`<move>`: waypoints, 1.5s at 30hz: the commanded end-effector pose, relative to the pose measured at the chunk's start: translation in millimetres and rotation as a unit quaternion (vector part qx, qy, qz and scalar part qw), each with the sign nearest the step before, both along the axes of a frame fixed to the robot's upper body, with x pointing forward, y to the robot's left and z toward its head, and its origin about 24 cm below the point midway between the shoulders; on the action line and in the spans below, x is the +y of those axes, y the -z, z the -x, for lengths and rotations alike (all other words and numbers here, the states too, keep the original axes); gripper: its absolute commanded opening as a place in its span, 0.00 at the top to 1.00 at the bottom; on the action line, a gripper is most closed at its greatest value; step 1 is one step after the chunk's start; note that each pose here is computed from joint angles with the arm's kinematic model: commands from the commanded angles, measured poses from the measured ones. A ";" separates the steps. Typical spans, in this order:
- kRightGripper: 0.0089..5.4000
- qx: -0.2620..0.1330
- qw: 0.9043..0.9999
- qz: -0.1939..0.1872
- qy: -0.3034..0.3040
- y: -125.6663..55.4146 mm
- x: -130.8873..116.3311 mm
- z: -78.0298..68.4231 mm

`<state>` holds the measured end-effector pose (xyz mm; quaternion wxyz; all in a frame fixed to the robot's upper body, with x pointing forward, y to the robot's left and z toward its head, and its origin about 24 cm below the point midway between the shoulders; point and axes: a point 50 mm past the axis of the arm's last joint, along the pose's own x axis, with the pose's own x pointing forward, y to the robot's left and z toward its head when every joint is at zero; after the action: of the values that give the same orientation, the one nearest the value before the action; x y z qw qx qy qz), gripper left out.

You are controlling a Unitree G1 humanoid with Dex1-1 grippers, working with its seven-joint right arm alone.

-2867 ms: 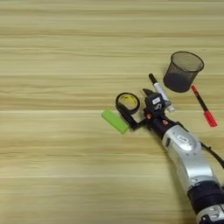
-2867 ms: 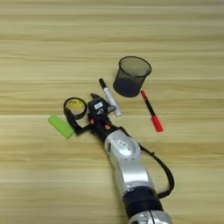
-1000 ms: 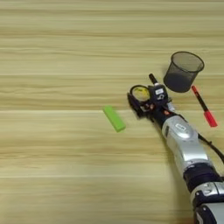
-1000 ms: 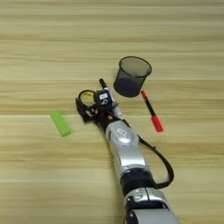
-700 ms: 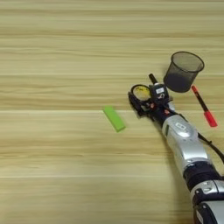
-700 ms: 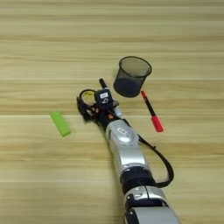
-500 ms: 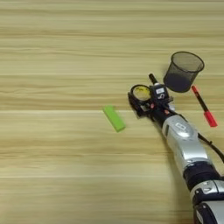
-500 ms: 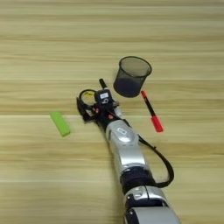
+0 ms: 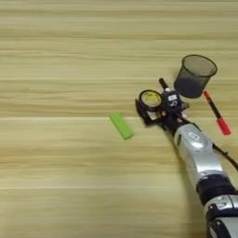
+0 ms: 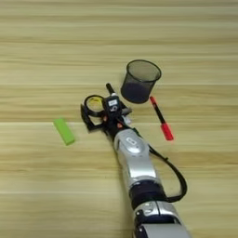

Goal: Move the objects on the table

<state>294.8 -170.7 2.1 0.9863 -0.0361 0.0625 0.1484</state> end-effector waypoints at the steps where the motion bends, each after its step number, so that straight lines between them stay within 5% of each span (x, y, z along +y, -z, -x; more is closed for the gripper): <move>1: 0.01 -0.101 0.995 -0.012 -0.017 -43.6 4.3 -8.1; 12: 0.01 -0.126 0.989 -0.022 -0.074 -56.9 23.2 20.1; 22: 0.01 -0.100 0.983 -0.017 -0.151 -50.7 40.7 44.9; 45: 0.01 -0.049 0.980 0.013 -0.194 -26.9 54.8 50.9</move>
<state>230.9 -118.5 11.0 0.9386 -0.0543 0.0488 0.3372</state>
